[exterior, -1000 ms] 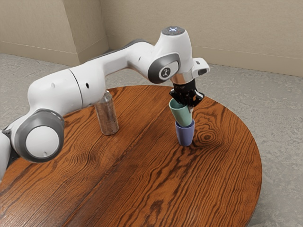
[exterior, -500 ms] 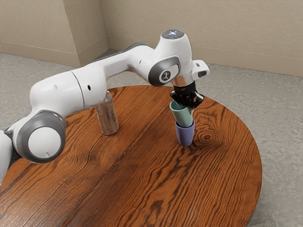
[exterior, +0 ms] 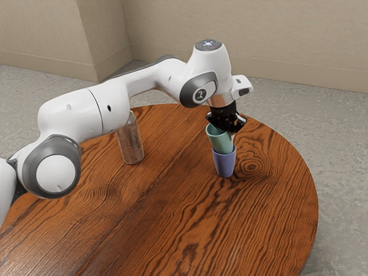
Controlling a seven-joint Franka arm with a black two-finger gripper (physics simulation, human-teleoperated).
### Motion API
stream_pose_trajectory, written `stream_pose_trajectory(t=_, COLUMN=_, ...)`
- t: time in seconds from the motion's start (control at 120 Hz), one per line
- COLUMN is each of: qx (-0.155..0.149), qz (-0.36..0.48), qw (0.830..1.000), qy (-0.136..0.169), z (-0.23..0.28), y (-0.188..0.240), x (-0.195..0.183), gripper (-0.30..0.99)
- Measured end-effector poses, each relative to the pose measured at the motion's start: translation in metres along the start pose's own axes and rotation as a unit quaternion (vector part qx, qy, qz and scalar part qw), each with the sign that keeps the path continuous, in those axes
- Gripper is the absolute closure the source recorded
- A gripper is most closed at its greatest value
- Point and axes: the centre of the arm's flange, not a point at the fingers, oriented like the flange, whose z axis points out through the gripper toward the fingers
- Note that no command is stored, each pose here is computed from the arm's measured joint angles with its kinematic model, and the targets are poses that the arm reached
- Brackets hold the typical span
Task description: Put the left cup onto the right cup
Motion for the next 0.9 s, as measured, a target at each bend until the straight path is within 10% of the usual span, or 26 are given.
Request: stream_pose_trajectory(t=0.9, qx=-0.005, qz=0.015, qw=1.000, qy=0.022, z=-0.044, y=0.018, x=-0.002, gripper=0.49)
